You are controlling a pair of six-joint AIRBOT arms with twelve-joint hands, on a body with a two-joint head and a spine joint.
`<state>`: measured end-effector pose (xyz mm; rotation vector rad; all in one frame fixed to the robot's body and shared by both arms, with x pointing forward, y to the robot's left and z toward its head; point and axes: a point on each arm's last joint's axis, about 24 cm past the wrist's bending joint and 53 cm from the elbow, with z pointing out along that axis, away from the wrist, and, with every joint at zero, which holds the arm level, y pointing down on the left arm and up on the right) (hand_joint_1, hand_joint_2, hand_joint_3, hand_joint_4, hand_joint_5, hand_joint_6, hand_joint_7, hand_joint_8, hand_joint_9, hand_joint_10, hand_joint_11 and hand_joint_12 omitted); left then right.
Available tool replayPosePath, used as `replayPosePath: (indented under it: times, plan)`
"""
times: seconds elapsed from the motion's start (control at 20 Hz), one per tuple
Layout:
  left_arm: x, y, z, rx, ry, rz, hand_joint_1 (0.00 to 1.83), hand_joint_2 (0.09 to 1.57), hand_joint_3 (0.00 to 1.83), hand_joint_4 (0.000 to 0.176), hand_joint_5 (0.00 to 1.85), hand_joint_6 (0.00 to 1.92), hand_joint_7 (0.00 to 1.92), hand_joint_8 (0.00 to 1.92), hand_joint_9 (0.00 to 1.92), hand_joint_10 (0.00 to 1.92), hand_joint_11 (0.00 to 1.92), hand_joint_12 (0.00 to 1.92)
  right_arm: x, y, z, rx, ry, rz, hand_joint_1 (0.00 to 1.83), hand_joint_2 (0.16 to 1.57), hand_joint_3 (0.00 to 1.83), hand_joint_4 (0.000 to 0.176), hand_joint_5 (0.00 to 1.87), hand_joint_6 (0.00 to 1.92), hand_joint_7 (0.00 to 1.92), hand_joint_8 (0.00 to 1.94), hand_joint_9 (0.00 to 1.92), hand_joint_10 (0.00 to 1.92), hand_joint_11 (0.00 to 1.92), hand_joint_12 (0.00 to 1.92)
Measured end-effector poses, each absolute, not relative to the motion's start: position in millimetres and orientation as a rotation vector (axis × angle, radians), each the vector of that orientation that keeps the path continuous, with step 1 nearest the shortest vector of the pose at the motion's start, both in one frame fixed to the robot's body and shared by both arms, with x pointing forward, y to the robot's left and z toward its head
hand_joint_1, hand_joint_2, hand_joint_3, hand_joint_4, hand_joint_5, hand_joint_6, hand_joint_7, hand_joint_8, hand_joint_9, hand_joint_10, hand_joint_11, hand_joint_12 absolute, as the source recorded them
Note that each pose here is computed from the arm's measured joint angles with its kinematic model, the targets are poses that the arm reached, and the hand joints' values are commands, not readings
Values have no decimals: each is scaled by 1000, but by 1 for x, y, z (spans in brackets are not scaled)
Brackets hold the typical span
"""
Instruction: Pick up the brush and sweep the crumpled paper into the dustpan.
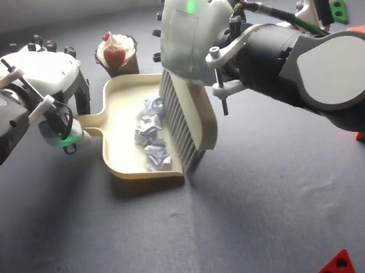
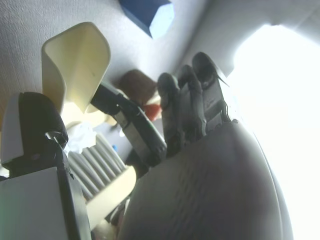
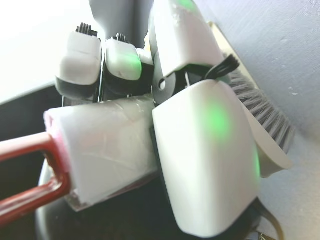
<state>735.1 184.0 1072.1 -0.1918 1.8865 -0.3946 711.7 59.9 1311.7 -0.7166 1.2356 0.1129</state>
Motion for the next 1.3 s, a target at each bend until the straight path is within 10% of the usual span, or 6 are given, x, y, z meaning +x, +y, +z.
replayPosePath:
  times: [1.3]
  plan:
    - [736,186,1074,-210,1879,-391,1119,1075,0,0,1071,830,313,3,165,0,0,362,723,59,1315,-553,1182,144,1514,1164,0,62,940,1921,914,1941,1219,1921,1326,1921]
